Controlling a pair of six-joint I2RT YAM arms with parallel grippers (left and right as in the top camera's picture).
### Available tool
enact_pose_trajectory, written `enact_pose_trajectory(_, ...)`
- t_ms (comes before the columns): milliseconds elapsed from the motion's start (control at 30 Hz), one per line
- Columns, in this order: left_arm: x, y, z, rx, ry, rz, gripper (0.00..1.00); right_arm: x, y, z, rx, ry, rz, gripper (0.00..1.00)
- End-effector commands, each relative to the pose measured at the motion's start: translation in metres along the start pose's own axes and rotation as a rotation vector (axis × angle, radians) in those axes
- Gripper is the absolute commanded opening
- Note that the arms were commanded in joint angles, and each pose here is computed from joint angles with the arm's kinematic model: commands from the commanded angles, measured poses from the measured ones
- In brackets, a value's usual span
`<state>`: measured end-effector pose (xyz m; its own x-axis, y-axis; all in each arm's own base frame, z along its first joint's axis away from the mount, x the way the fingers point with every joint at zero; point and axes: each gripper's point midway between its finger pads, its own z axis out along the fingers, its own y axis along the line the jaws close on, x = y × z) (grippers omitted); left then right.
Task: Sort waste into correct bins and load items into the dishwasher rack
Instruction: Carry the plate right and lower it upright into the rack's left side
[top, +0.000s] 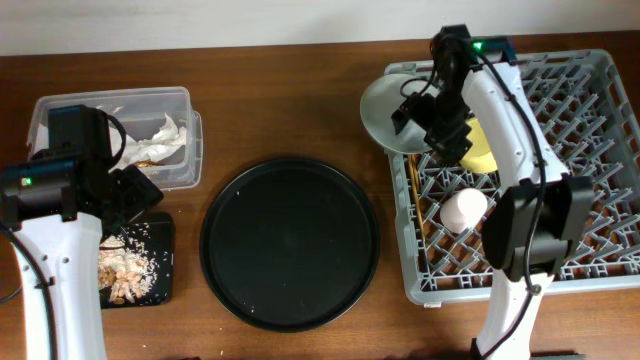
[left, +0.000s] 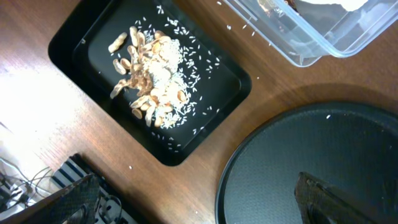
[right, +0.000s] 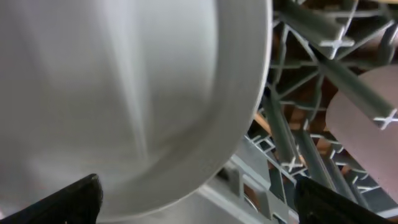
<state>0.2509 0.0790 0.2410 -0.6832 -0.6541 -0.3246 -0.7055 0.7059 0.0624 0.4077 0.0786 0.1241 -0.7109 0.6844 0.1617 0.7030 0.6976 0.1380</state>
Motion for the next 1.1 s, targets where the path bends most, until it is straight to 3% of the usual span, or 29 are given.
enact_pose_trajectory(0,-0.002,0.002,-0.003,-0.001,-0.013,-0.006,0.99,0.005,-0.003,0.007,-0.006,0.038,0.047,0.99)
enact_pose_trajectory(100,-0.002,0.002,-0.003,-0.002,-0.012,-0.006,0.99,0.008,-0.003,0.013,0.002,0.045,0.087,0.97)
enact_pose_trajectory(200,-0.002,0.002,-0.003,-0.002,-0.012,-0.006,0.99,0.006,-0.005,0.023,0.016,0.035,0.082,0.65)
enact_pose_trajectory(233,-0.002,0.002,-0.003,-0.002,-0.012,-0.006,0.99,0.004,-0.007,0.024,0.027,0.02,0.081,0.5)
enact_pose_trajectory(367,-0.002,0.002,-0.003,-0.001,-0.013,-0.006,0.99,0.002,-0.008,0.024,0.029,0.011,0.082,0.31)
enact_pose_trajectory(467,-0.002,0.002,-0.003,-0.002,-0.012,-0.006,0.99,-0.005,-0.013,0.021,0.024,0.007,0.096,0.24)
enact_pose_trajectory(500,-0.002,0.002,-0.003,-0.002,-0.012,-0.006,0.99,-0.007,-0.015,0.018,0.021,0.005,0.105,0.08)
enact_pose_trajectory(533,-0.002,0.002,-0.003,-0.002,-0.012,-0.006,0.99,-0.01,-0.017,0.015,0.013,0.0,0.111,0.04)
enact_pose_trajectory(733,-0.002,0.002,-0.003,-0.002,-0.012,-0.006,0.99,-0.032,-0.033,-0.035,-0.086,-0.091,0.107,0.04)
enact_pose_trajectory(833,-0.002,0.002,-0.003,-0.002,-0.012,-0.006,0.99,-0.057,-0.031,-0.074,-0.147,-0.279,-0.101,0.04)
enact_pose_trajectory(933,-0.002,0.002,-0.003,-0.002,-0.012,-0.006,0.99,-0.087,-0.074,-0.103,0.119,-0.536,-0.115,0.04)
enact_pose_trajectory(1067,-0.002,0.002,-0.003,-0.001,-0.013,-0.006,0.99,-0.084,-0.085,-0.116,0.326,-0.663,-0.152,0.04)
